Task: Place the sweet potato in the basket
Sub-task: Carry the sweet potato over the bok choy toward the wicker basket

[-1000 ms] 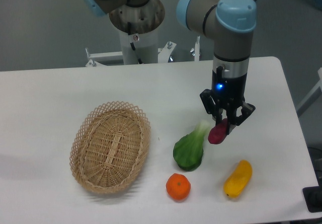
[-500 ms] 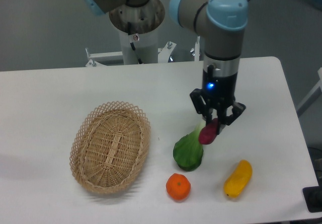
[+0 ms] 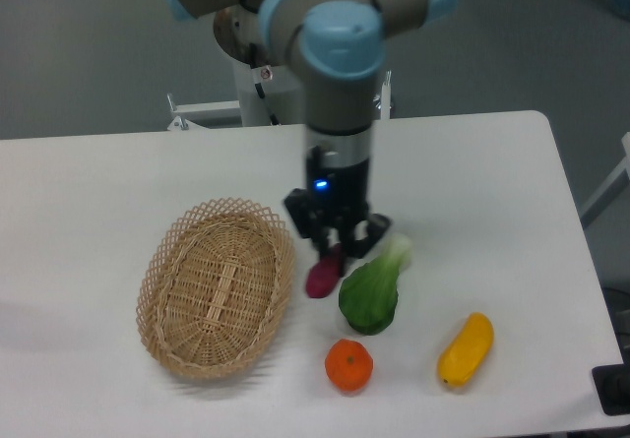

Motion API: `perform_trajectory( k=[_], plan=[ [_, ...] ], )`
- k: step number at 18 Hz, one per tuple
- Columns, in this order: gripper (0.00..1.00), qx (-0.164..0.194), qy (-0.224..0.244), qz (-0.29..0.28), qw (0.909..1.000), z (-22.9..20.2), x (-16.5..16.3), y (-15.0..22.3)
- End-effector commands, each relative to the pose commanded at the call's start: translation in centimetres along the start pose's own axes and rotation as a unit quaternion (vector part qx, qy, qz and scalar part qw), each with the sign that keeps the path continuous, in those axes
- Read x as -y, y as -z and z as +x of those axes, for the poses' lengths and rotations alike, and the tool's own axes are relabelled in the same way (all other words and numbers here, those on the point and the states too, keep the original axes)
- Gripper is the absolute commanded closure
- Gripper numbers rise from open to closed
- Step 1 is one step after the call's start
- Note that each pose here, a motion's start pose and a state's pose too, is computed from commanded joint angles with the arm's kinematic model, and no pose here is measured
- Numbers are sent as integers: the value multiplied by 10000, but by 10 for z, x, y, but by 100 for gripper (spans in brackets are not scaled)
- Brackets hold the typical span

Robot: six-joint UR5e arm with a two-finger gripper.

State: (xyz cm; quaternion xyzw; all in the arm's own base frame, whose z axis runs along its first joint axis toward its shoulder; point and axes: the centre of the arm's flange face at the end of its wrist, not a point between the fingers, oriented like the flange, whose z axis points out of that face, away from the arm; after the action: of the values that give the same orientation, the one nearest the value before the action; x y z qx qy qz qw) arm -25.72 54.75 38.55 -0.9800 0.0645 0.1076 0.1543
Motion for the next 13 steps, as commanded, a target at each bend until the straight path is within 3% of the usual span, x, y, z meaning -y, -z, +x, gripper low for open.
perform_trajectory(
  k=[5, 10, 13],
  plan=[
    [78, 132, -544, -471, 9973, 63, 8, -49],
    [78, -190, -1212, -814, 9891, 95, 0, -92],
    [78, -355, -1726, -953, 9797, 111, -10, -104]
  ],
)
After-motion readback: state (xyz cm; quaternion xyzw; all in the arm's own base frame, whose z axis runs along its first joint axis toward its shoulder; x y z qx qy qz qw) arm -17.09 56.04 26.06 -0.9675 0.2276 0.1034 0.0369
